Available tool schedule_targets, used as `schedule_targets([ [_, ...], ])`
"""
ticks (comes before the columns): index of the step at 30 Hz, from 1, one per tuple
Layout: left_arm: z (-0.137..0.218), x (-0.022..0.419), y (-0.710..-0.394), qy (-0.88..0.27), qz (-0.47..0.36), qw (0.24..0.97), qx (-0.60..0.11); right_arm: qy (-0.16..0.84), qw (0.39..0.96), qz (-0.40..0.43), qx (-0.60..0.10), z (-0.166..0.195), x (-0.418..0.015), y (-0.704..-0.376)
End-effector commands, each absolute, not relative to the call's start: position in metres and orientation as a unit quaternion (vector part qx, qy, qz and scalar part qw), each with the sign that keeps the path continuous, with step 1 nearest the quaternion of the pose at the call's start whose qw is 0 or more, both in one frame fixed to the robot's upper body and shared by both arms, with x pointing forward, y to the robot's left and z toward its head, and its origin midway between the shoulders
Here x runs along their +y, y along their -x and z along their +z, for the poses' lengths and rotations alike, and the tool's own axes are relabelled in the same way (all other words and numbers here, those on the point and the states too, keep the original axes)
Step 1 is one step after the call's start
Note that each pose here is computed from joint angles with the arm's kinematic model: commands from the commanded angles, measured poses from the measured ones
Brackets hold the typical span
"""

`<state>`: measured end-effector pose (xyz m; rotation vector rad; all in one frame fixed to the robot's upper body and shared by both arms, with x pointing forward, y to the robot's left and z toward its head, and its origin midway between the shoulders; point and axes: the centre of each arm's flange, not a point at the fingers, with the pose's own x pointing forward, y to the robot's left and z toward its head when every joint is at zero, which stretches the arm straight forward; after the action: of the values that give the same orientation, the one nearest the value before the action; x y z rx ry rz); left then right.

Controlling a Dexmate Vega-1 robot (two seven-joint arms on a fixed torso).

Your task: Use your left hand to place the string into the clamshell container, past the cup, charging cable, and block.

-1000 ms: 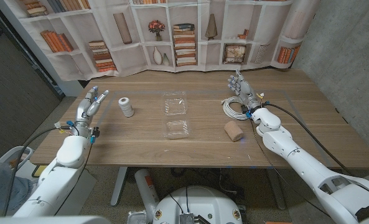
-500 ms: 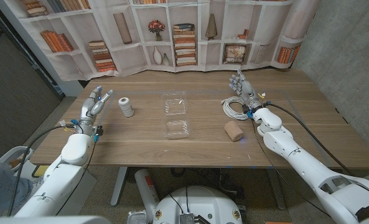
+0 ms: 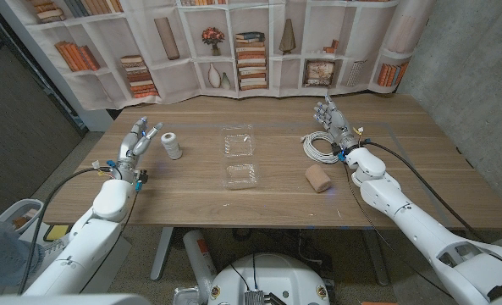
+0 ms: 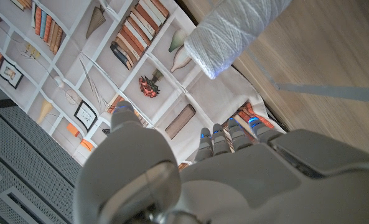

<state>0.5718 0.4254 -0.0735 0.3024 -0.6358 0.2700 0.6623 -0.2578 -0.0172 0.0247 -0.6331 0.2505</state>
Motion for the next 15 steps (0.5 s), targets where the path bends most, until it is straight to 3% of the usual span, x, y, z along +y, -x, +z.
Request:
schedule_targets([
  [1,-0.0694,0.4156,-0.583,-0.163,0.126,0.929,-0.307,-0.013,0.942,0.12,-0.314,-0.018,-0.2586,-0.657],
  [15,-0.0789,0.4096,-0.586,-0.176,0.139,0.93,-0.29,-0.016,0.941,0.118,-0.317,-0.0191,-0.2614,-0.6548],
])
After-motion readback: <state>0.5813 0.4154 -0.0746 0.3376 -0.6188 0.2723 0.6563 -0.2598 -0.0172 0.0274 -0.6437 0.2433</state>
